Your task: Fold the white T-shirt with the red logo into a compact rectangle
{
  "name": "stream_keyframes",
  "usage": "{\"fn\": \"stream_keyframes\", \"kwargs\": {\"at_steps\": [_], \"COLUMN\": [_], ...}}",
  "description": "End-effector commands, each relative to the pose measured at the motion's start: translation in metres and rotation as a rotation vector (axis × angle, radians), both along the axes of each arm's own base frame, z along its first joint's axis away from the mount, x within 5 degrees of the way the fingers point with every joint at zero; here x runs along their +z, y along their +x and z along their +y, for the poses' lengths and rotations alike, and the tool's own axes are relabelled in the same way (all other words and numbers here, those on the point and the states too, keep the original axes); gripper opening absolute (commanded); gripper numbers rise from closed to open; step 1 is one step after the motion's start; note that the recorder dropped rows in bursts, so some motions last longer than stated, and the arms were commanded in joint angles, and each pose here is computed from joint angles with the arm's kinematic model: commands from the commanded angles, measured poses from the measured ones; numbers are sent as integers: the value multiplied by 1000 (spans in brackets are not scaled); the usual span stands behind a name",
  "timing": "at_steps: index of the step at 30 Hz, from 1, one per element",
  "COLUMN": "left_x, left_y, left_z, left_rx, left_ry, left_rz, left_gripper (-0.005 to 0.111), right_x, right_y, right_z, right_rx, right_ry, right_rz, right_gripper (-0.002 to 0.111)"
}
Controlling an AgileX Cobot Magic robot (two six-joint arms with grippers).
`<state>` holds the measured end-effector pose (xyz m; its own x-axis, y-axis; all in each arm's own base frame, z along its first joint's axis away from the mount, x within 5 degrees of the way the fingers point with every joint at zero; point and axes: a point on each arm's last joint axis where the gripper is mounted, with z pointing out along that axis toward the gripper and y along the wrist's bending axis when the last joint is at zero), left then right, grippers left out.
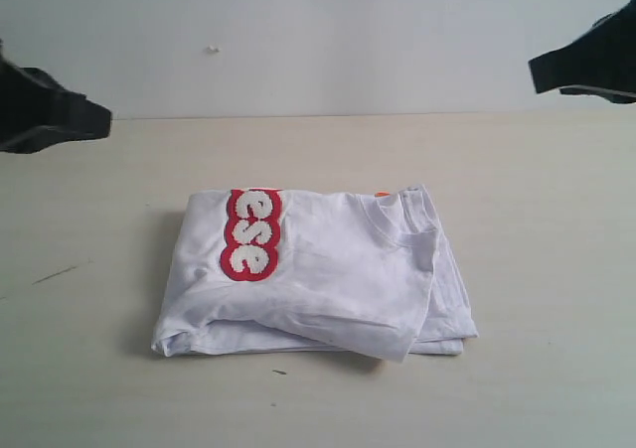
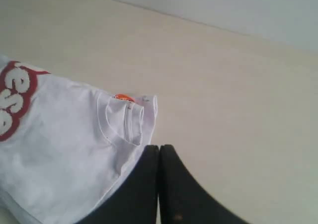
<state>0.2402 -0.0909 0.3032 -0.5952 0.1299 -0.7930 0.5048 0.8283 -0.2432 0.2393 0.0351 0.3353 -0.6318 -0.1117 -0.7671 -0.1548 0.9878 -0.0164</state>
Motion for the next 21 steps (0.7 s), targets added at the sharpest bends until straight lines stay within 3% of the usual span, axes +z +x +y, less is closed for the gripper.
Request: {"fn": "stream_keyframes", "kwargs": {"at_steps": [1, 11, 21], "left_x": [13, 12, -2], "left_y": [-47, -133, -173], "left_z": [17, 43, 55], "left_rx": [95, 190, 220], "left_ry": [-63, -161, -219], "left_rz": [-144, -409, -554], "left_gripper": [0, 0, 0], "right_x": [17, 17, -7], "right_y": [-40, -125, -171], "right_z": [-7, -20, -26], "right_rx": [-7, -7, -7], "right_ry": [20, 38, 68], "right_rz": [-132, -332, -442], "right_gripper": [0, 0, 0]}}
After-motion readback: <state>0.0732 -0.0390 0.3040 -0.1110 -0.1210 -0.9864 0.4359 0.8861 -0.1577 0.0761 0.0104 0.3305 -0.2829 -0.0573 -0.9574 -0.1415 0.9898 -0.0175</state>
